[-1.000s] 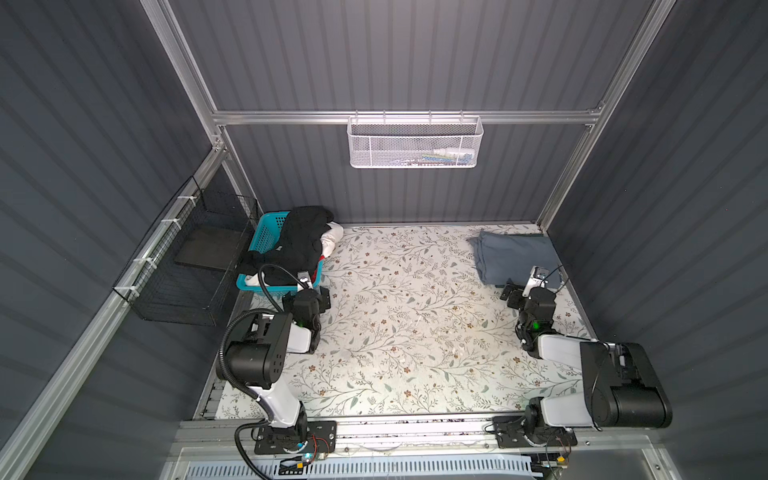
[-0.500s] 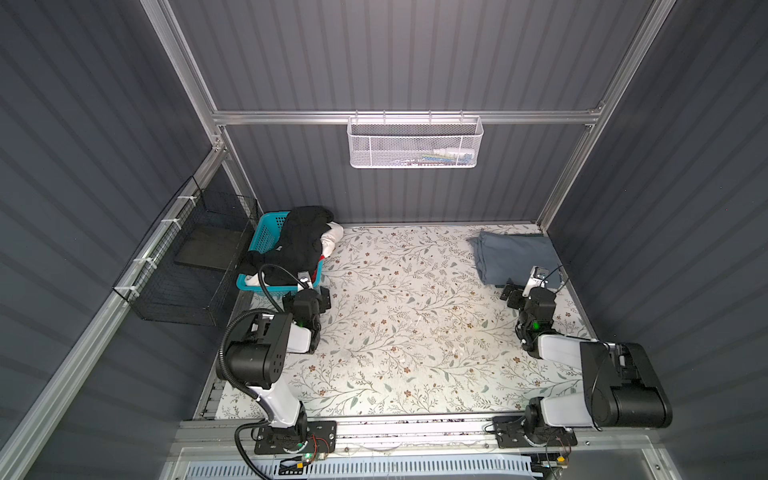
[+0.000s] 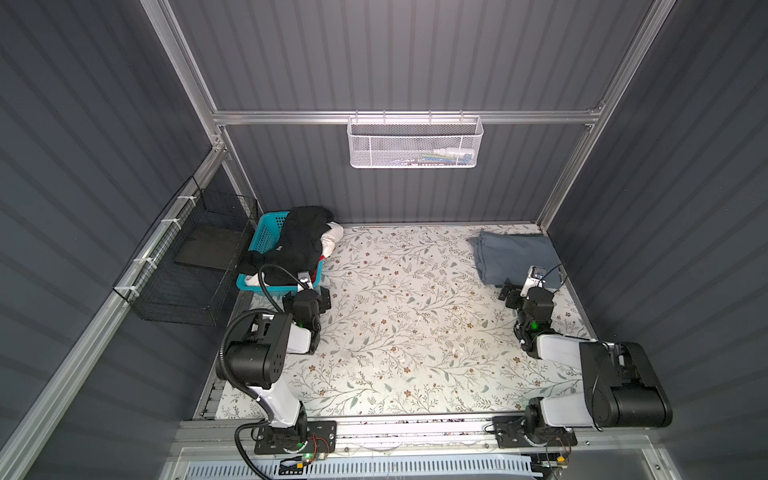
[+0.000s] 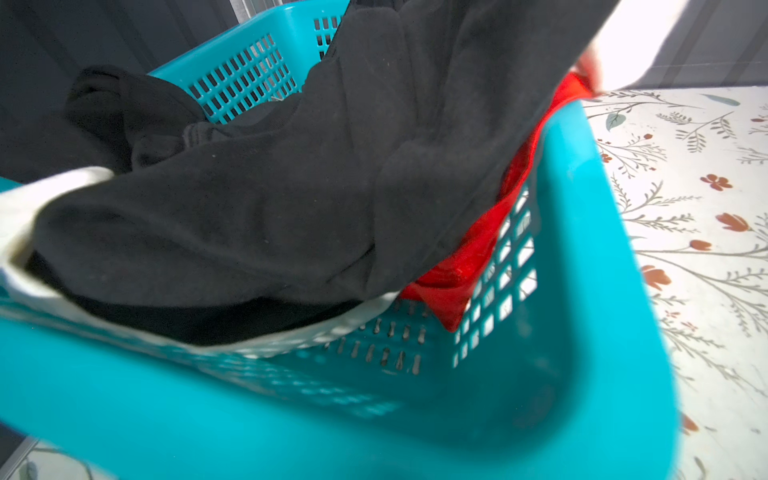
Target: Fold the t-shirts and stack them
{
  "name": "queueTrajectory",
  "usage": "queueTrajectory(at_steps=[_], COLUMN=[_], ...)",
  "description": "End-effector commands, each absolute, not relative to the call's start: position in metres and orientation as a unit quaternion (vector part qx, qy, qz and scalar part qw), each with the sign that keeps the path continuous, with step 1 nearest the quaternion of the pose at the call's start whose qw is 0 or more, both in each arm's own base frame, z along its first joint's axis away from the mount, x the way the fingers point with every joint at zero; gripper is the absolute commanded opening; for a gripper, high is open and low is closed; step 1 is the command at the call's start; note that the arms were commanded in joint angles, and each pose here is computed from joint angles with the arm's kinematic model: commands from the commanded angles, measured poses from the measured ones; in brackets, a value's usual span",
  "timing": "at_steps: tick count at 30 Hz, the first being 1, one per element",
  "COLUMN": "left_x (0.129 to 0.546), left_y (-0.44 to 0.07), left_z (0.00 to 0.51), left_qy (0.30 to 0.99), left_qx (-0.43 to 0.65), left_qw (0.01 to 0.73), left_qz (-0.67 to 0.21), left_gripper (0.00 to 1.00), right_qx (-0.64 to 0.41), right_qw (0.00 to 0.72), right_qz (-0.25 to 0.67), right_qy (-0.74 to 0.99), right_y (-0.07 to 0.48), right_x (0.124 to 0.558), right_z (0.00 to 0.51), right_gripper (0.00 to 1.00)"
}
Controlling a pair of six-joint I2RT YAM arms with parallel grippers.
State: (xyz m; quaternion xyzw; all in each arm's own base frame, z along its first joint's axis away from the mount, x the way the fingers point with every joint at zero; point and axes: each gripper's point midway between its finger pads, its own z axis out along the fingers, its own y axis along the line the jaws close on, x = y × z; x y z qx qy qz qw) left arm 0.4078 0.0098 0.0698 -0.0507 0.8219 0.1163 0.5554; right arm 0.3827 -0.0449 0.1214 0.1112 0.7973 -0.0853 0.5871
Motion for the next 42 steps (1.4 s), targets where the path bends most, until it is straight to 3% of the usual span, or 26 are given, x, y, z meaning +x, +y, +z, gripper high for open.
queueTrajectory(at_steps=[1, 5, 9, 15, 20, 26, 39, 42], left_x=[0.404, 0.401, 0.398, 0.407, 0.424, 0.439, 0.498, 0.512], left_y=[0.007, 0.005, -0.010, -0.025, -0.011, -0.002, -0.025, -0.028], left_z=[0.089, 0.101, 0.119, 0.168, 0.198, 0.201, 0.186, 0.186], left_qy=[0.806, 0.826, 0.824, 0.837, 0.851, 0.856, 0.882, 0.882], left_qx=[-0.046, -0.054, -0.050, -0.069, -0.103, -0.124, -0.103, -0.105], left_qw=[0.578, 0.546, 0.548, 0.528, 0.481, 0.451, 0.435, 0.435], left_qz=[0.120, 0.131, 0.134, 0.123, 0.185, 0.222, 0.151, 0.146], left_gripper=[1.00, 1.00, 1.00, 1.00, 1.00, 1.00, 0.95, 0.85], right_qx=[0.098, 0.121, 0.155, 0.202, 0.227, 0.236, 0.223, 0.222], right_qw=[0.596, 0.614, 0.628, 0.581, 0.538, 0.503, 0.483, 0.474], right_qz=[-0.107, -0.126, -0.082, -0.039, 0.014, 0.032, 0.058, 0.065], right_qy=[0.790, 0.770, 0.758, 0.787, 0.811, 0.830, 0.845, 0.850], right_y=[-0.040, -0.045, -0.042, -0.038, -0.026, -0.020, -0.009, -0.006], right_x=[0.387, 0.378, 0.372, 0.367, 0.347, 0.330, 0.324, 0.325], right_z=[0.147, 0.170, 0.193, 0.204, 0.213, 0.216, 0.206, 0.203], right_gripper=[0.99, 0.99, 0.99, 0.99, 0.99, 0.99, 0.99, 0.99])
